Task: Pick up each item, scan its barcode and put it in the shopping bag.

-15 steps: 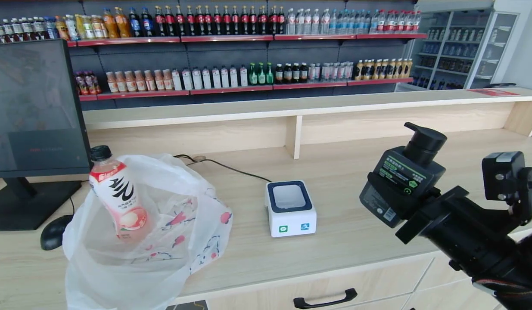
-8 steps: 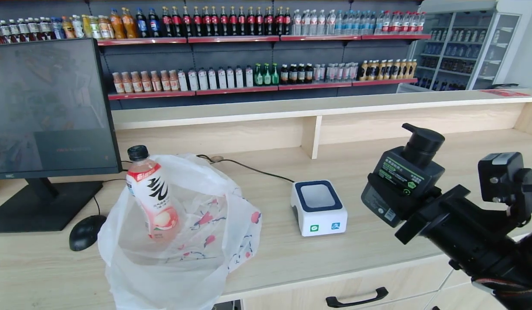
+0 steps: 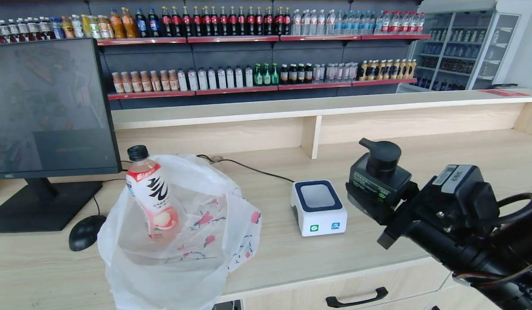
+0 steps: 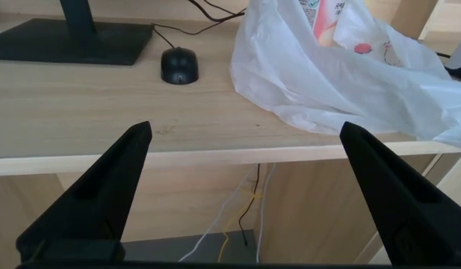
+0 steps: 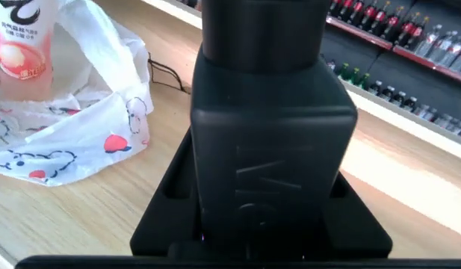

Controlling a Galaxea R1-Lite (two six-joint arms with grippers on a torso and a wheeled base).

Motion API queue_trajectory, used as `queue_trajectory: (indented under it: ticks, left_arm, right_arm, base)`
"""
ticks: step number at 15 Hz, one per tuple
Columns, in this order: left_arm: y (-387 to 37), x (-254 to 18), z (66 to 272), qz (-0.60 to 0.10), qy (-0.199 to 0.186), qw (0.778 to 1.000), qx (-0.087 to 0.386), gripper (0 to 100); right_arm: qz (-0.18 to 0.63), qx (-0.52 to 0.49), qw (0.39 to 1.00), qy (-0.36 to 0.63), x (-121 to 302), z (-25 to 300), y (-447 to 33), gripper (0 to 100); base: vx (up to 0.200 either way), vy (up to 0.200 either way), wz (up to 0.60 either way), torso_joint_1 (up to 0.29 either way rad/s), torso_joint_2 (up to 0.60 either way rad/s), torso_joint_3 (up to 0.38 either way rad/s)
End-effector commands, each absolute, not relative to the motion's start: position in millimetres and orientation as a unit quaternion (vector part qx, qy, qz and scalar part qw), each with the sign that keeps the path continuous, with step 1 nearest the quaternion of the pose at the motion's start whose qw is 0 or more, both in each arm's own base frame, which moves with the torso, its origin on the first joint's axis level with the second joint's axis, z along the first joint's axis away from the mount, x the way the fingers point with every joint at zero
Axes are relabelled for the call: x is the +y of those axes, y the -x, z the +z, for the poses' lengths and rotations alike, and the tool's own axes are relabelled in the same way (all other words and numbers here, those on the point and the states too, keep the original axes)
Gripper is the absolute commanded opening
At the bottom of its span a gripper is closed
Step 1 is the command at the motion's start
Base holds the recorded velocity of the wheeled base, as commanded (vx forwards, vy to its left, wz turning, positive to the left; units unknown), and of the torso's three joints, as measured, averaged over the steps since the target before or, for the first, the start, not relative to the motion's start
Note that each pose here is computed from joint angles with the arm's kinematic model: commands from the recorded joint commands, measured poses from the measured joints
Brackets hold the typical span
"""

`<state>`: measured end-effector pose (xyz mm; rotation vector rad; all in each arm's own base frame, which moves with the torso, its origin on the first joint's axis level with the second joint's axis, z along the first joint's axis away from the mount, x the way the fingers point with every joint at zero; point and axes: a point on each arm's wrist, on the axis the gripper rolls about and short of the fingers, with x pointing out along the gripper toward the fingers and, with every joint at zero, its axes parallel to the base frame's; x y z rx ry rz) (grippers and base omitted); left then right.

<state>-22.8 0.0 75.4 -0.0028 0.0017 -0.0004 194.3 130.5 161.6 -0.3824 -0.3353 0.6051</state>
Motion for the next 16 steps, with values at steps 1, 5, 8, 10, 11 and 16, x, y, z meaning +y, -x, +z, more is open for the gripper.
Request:
queue_trajectory:
  ticks: [1,5,8,10,11,16]
  left_arm:
    - [22.8,0.0,75.3,0.000,0.002,1.000,0.001,100]
    - [22.8,0.0,75.3,0.000,0.002,1.000,0.001,100]
    - [22.8,0.0,75.3,0.000,0.002,1.000,0.001,100]
    - [22.8,0.0,75.3,0.000,0.002,1.000,0.001,100]
    - [22.8,0.0,75.3,0.000,0.002,1.000,0.001,100]
    - [22.8,0.0,75.3,0.000,0.002,1.000,0.001,100]
  right_arm:
    - [0.319,-0.165,0.896,0.261,139.0,145.6,-209.5,0]
    - [0.324,-0.231,0.838,0.373,161.8,140.2,-241.7,0]
    - [0.342,-0.252,0.816,0.393,173.8,134.7,-251.4,0]
    - [0.361,-0.276,0.788,0.415,178.3,130.7,-256.3,0]
    - [0.373,-0.289,0.773,0.424,180.7,128.1,-259.4,0]
    - [0.390,-0.314,0.742,0.446,185.0,121.2,-268.5,0]
  base:
    - [0.000,0.000,0.00,0.000,0.00,0.000]
    - [0.000,0.000,0.00,0.000,0.00,0.000]
    - [0.000,0.000,0.00,0.000,0.00,0.000]
    - [0.000,0.000,0.00,0.000,0.00,0.000]
    - [0.000,0.000,0.00,0.000,0.00,0.000]
    - [0.000,0.000,0.00,0.000,0.00,0.000]
